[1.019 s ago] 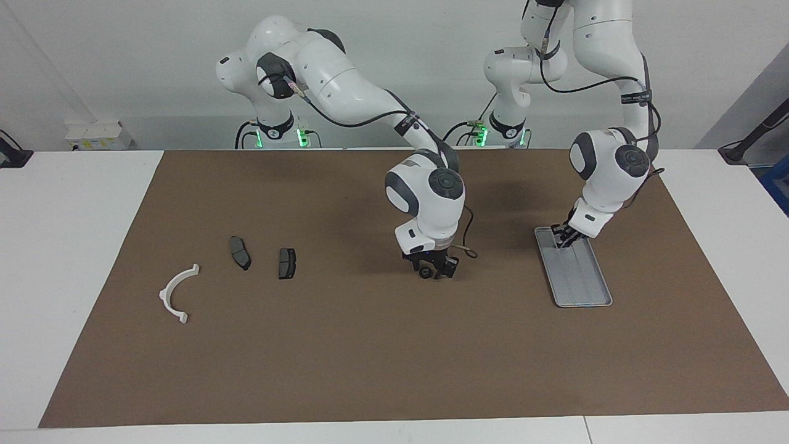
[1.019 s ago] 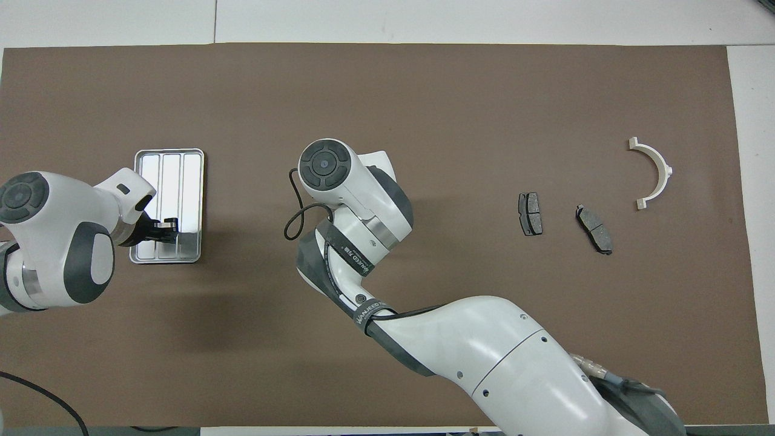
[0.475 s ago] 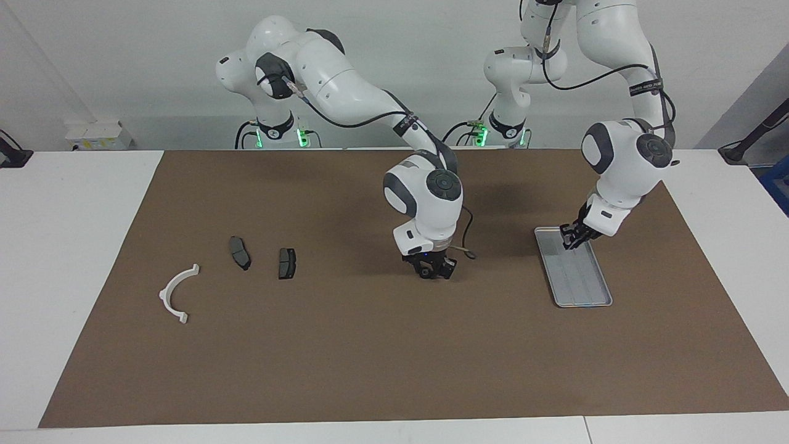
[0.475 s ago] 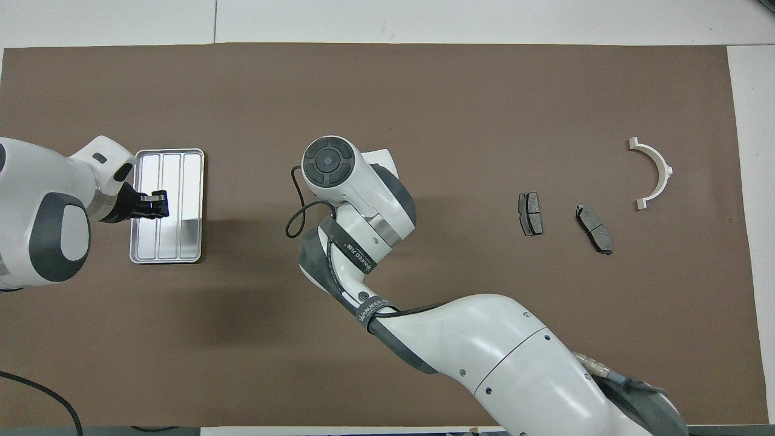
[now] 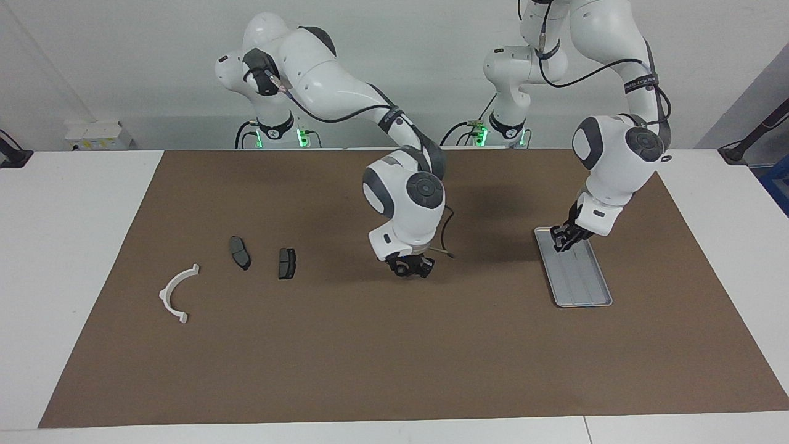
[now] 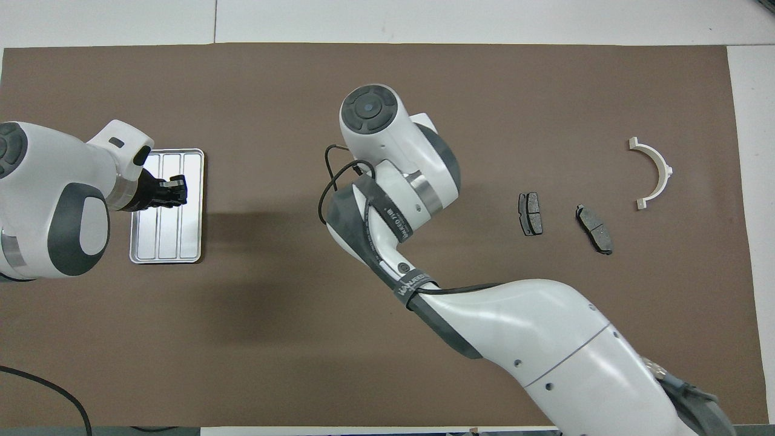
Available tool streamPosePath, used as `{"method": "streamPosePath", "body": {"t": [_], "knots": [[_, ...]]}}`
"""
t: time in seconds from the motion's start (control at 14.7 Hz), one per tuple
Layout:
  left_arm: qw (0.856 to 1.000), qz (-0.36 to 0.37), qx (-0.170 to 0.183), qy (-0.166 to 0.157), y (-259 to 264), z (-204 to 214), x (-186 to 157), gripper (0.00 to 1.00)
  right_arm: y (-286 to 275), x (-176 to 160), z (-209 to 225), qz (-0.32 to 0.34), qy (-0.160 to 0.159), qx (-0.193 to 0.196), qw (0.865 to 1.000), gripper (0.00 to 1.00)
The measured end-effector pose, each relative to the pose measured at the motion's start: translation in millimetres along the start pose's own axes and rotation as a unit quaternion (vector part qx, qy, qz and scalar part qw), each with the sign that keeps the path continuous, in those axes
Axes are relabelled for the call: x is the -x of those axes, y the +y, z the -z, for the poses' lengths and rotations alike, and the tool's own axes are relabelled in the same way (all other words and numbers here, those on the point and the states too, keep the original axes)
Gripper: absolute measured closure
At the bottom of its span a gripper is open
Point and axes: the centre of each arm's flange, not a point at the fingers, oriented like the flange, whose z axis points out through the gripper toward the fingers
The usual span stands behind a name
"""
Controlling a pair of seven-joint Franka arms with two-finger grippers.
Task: Place bearing gear from tray to pile
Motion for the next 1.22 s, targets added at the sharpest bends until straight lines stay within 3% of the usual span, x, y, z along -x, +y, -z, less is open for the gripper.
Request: {"method": "streamPosePath", "body": {"t": [0.2,0.41,0.54,0.75,1.02,1.22], "knots": [[0.999,0.037,0.008,0.011,56,10,9,0.76,87,-44,87,0.084,0.000,-0.006,0.996,0.58],[0.997,0.067,0.017,0.015,138,15,35,0.76,185,-99,122,0.167,0.005,-0.012,0.986,0.58],[0.996,0.084,0.015,0.005,193,8,52,0.76,235,-133,105,0.197,-0.001,-0.013,0.980,0.58],[0.995,0.103,0.002,-0.001,254,-22,62,0.76,283,-168,52,0.224,0.020,-0.022,0.974,0.58],[0.993,0.119,-0.007,-0.005,282,-64,53,0.76,299,-171,-29,0.238,0.049,-0.030,0.970,0.58],[0.991,0.133,-0.006,-0.003,292,-77,44,0.76,299,-168,-63,0.252,0.061,-0.032,0.965,0.58]]}}
